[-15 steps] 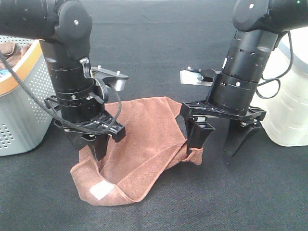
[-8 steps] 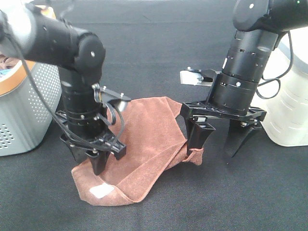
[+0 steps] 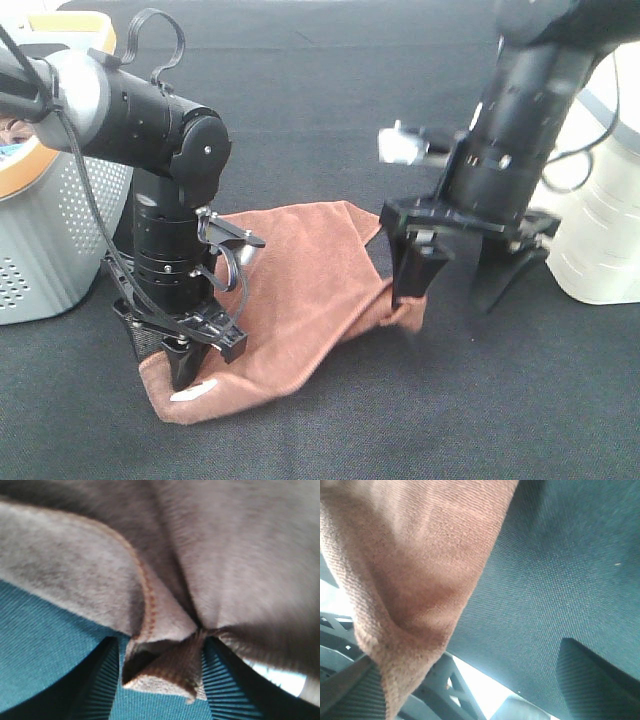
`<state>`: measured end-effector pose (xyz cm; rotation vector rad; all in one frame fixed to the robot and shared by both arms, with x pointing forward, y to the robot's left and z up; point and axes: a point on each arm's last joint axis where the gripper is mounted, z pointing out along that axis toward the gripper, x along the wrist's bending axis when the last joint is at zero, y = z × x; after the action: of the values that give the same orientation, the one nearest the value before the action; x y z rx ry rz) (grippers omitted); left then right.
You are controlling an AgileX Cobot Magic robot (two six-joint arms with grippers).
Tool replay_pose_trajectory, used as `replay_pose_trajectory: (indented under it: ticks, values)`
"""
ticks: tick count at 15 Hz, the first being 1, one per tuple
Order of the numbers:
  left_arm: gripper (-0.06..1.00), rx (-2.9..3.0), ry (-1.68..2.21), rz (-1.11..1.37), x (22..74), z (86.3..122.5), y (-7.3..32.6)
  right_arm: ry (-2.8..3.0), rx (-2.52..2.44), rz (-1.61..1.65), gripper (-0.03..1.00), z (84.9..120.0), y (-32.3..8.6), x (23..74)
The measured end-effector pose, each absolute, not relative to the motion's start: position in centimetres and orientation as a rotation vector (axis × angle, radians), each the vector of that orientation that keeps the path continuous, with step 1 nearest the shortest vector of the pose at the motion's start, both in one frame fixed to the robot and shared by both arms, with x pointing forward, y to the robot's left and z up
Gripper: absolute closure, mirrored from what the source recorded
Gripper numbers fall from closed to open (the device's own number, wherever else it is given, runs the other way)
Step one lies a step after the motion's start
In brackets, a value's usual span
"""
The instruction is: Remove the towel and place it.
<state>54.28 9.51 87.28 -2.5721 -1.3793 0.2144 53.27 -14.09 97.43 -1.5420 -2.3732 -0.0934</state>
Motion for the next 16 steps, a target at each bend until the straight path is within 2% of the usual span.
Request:
replay_pose_trajectory:
  ticks: [5,11,16]
  values:
    - [0.45,-2.571,-1.372,0.2,54.3,87.3,9.6,-2.453,-1.552,-0.226,0.18,101.3,-14.7,52.3]
    - [0.45,-2.529,-1.337,0.213,54.1,87.4,10.0,-2.53,-1.575,-0.185,0.18,101.9,-15.5,52.2]
    - [0.45,-2.508,-1.331,0.234,53.8,88.4,10.0,-2.619,-1.595,-0.377,0.18,106.8,-16.6,50.1]
